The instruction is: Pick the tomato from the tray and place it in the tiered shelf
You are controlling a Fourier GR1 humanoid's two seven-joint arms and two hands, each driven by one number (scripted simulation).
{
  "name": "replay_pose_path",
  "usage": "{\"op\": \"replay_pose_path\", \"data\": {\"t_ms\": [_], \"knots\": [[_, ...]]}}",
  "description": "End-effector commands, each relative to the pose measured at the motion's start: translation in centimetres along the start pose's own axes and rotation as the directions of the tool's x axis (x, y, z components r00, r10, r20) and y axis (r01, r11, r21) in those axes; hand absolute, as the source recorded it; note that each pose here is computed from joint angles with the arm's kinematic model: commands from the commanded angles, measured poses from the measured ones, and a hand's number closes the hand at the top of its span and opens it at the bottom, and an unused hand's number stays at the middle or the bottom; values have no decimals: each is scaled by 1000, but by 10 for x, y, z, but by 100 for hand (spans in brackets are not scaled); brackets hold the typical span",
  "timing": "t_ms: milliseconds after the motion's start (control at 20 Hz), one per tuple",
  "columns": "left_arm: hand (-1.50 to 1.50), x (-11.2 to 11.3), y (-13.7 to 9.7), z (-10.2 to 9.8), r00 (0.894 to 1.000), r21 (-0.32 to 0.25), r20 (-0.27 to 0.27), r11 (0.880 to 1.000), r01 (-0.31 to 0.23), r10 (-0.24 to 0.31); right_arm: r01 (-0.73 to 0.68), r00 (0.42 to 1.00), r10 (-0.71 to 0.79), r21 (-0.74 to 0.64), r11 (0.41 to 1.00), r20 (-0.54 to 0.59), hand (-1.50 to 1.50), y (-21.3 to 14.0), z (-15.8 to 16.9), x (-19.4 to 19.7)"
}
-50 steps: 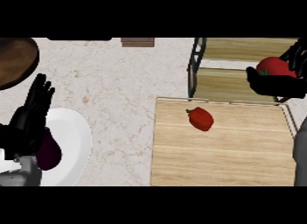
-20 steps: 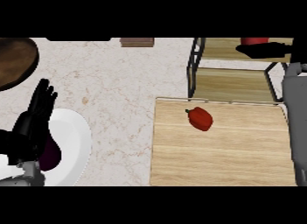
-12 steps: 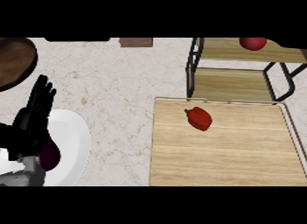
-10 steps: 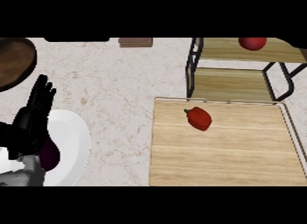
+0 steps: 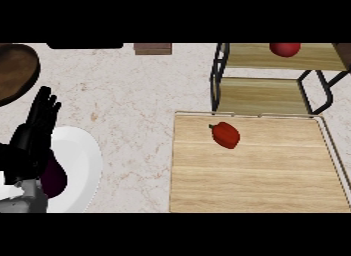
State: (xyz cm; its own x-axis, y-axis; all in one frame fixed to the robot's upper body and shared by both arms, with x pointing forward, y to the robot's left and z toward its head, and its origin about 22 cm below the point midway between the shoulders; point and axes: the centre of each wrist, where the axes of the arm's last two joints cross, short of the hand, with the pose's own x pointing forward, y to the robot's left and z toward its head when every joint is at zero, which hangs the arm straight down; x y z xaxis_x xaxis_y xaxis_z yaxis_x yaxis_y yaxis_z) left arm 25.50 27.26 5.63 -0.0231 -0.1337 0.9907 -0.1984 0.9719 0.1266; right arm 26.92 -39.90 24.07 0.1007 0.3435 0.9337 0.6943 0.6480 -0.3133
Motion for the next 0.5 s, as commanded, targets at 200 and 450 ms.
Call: {"op": "replay_pose_path", "data": {"t_ms": [200,450], "knots": [[0,2,-4,1,1000,-2,14,1000,11,-11,47,998,-50,58,997,39,-150,-98,6,-29],[0,16,-7,5,1000,-1,14,1000,-1,1,43,998,-45,66,997,34,-150,-121,10,-42]]}}
